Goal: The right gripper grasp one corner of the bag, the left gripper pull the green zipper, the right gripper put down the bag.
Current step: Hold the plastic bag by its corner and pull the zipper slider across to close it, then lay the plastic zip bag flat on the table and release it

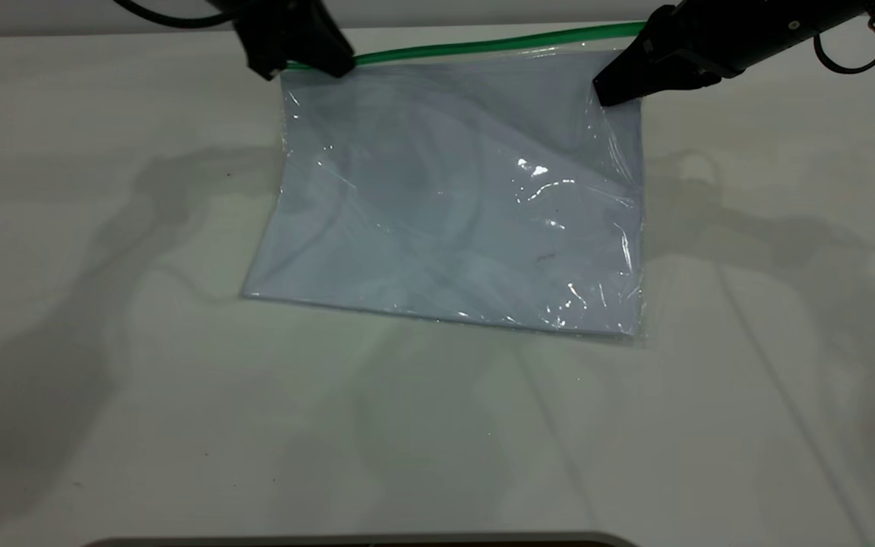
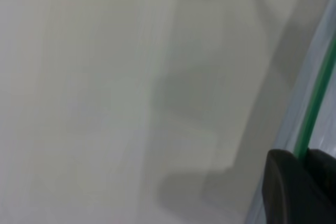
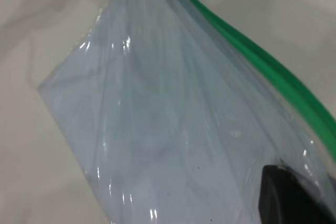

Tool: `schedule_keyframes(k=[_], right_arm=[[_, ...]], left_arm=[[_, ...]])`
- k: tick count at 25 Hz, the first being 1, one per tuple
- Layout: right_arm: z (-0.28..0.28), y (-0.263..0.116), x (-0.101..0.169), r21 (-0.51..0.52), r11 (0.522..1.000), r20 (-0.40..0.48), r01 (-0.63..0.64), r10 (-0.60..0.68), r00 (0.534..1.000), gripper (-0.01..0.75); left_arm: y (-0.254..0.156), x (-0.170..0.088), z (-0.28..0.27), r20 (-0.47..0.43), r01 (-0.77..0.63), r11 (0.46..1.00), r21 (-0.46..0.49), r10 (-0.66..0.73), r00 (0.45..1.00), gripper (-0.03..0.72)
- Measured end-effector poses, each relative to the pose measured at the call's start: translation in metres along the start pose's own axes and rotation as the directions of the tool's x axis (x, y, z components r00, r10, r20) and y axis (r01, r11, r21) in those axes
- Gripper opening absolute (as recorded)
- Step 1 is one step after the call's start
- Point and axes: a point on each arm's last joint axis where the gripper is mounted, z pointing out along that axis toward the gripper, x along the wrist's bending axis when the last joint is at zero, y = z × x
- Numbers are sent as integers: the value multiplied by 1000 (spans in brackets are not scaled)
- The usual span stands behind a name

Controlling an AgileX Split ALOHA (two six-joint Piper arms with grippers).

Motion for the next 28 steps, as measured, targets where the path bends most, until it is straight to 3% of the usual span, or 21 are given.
schedule_keyframes(k=[10,22,26,28], right_arm=[[0,0,0,3,1000,2,1,-1,1000,36],[0,-1,-1,5,1000,11,-18,18,1000,53],[-2,-2,-8,2,999,51,-47,47,998,121],[-4,-2,-11,-2,998,63,-60,60,996,216]], left_arm=[[-25,5,-10,2,44,993,111,-45,999,55],[-30,5,-12,16,43,990,134,-46,999,94],[-35,6,-15,13,63,986,152,-66,998,185],[-36,6,-15,9,87,984,155,-90,996,249]])
